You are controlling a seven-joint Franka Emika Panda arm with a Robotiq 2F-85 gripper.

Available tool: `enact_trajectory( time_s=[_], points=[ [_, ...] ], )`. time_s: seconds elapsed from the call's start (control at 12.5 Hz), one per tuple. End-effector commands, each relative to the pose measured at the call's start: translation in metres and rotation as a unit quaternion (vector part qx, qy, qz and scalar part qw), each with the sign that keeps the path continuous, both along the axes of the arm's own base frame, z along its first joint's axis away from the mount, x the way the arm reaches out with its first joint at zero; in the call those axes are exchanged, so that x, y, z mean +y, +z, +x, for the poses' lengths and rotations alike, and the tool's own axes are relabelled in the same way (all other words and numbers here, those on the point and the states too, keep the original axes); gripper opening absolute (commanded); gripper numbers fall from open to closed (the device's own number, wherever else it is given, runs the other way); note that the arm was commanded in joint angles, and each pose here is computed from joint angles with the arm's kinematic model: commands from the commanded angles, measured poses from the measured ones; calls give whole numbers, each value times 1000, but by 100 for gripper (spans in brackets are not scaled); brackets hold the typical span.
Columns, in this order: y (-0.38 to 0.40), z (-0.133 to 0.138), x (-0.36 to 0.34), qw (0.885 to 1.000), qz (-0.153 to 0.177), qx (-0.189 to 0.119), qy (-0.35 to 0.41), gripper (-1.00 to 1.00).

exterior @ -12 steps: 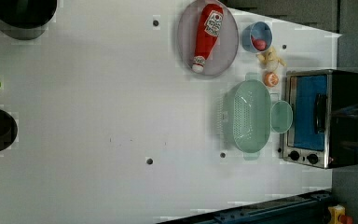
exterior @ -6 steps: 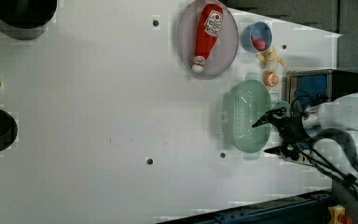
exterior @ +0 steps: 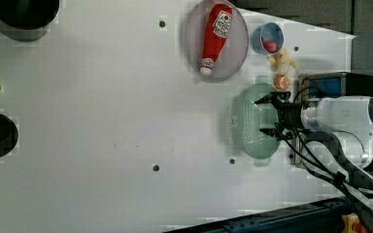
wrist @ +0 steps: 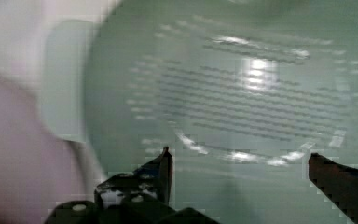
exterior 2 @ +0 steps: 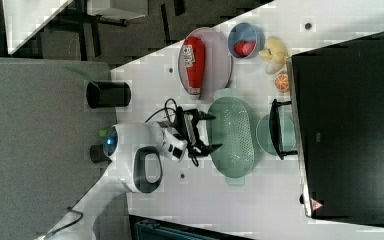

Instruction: Drag strainer right to left.

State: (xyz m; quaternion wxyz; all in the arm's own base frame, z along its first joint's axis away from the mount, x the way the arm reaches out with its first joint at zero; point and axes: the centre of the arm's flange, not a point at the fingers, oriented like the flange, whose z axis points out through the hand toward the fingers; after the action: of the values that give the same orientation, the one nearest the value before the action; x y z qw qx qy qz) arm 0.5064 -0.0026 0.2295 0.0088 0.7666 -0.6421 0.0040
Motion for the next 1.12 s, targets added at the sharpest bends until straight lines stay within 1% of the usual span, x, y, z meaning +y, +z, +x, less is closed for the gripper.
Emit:
enact_trajectory(
  time_s=[0.08,0.24,0.48,0.96,1.12],
  points=[
    [-53,-18,8,998,1,33,-47,100],
    [-71,-19,11,998,5,27,-48,100],
    [-89,-26,21,998,7,42,-55,100],
    [-91,-27,54,998,10,43,-36,100],
    [-90,-28,73,996,17,43,-70,100]
  ],
)
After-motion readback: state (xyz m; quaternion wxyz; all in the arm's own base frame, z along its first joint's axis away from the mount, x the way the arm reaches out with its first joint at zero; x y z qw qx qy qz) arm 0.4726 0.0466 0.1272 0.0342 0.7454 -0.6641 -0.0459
